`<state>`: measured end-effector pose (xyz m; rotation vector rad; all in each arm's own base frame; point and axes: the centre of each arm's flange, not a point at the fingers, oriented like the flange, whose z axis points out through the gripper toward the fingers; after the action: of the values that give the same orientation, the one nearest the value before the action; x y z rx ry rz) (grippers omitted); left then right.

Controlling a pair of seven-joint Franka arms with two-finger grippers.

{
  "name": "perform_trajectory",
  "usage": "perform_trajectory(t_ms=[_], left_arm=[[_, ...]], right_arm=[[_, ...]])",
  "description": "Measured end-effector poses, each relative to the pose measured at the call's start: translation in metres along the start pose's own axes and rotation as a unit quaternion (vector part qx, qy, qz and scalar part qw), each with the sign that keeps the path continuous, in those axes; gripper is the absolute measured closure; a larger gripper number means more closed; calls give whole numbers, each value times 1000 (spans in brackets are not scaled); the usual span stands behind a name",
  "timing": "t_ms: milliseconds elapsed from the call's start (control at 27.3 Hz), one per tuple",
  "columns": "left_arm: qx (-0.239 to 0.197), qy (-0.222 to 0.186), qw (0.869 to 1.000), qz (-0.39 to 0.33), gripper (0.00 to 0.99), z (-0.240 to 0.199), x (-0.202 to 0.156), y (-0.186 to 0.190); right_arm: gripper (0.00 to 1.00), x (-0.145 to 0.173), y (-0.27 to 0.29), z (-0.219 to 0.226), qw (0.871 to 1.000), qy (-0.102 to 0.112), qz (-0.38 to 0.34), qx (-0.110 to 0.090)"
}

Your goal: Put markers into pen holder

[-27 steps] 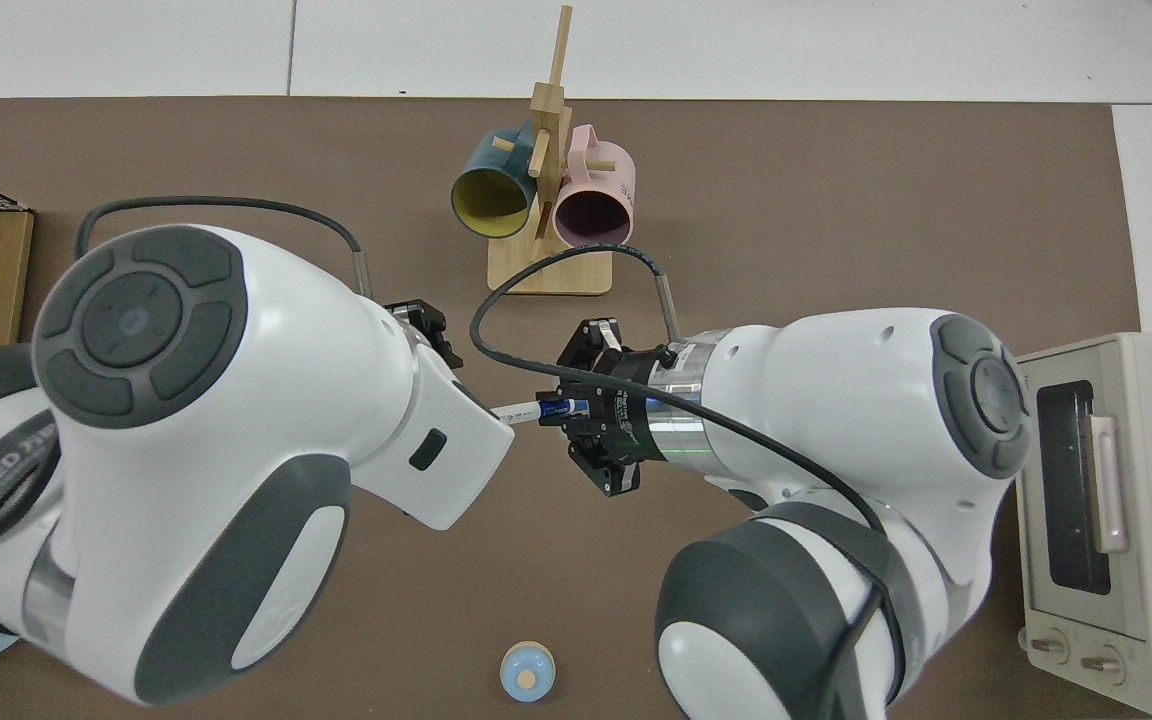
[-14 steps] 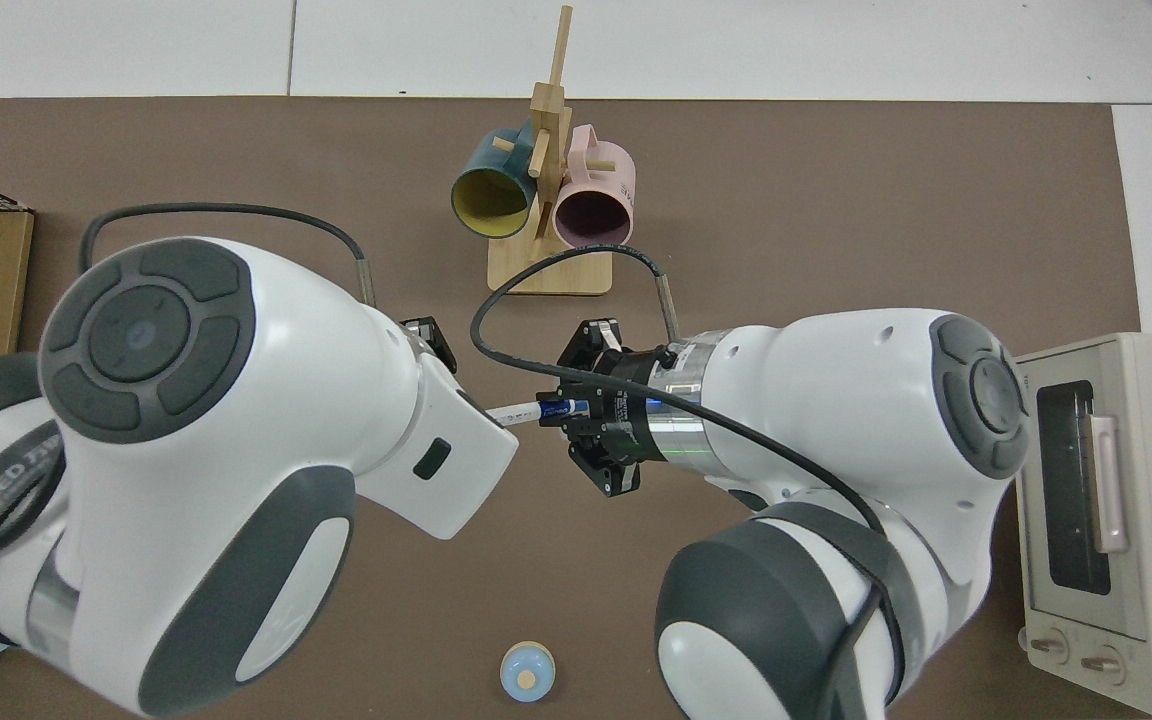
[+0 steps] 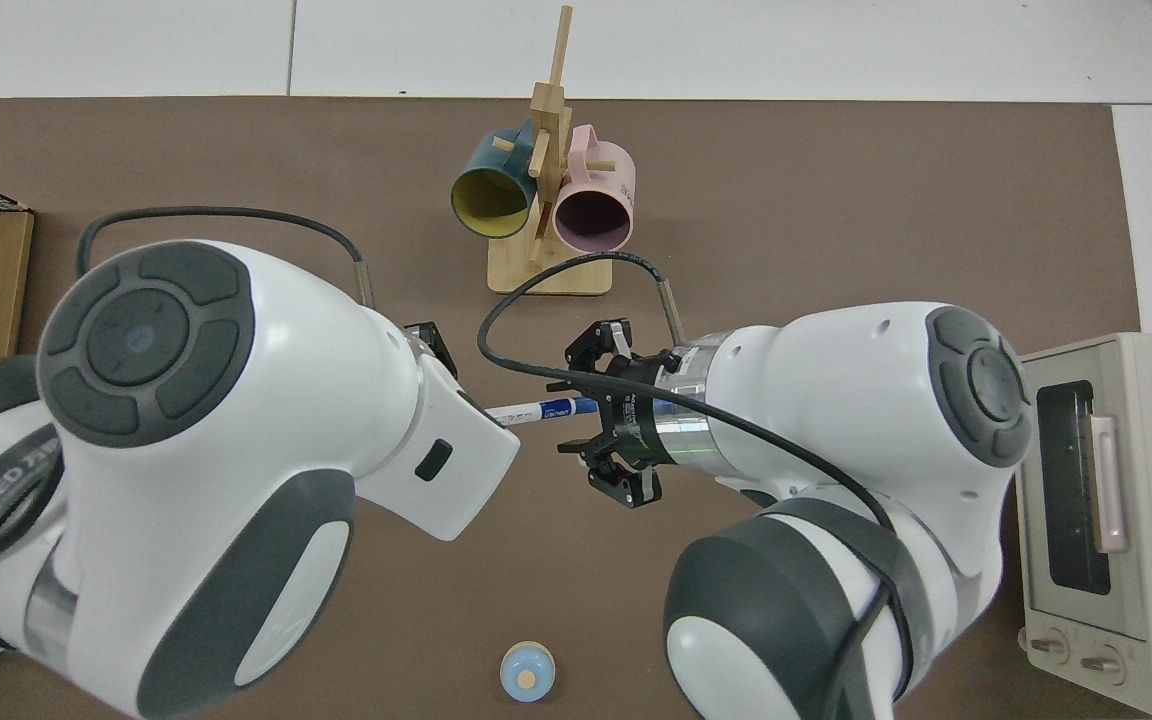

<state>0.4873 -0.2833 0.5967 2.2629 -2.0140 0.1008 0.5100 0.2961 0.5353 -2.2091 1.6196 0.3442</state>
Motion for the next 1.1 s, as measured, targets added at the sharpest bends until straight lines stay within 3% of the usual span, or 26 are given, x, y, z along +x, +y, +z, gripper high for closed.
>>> perform_trajectory(t_ms=[110,293,476,659,915,1098], left_arm=[[-2,-29,1000,-10,824,1,-18,-8],[2,-79,996,-45,824,-1,-65,-30],[3,-116,989,-95,824,-6,-126,-55],[11,-144,980,-134,824,-16,-196,-78],[19,-202,969,-144,824,-31,-289,-95],[26,-229,964,-134,824,-46,-355,-101]], right_arm=[[13,22,-1,-5,998,36,-48,-11],[0,68,-4,-19,984,100,-144,-33],[0,98,-3,-34,952,148,-260,-63],[0,118,-1,-58,903,172,-384,-84],[0,159,7,-110,811,187,-544,-109],[0,185,18,-142,767,186,-598,-140]])
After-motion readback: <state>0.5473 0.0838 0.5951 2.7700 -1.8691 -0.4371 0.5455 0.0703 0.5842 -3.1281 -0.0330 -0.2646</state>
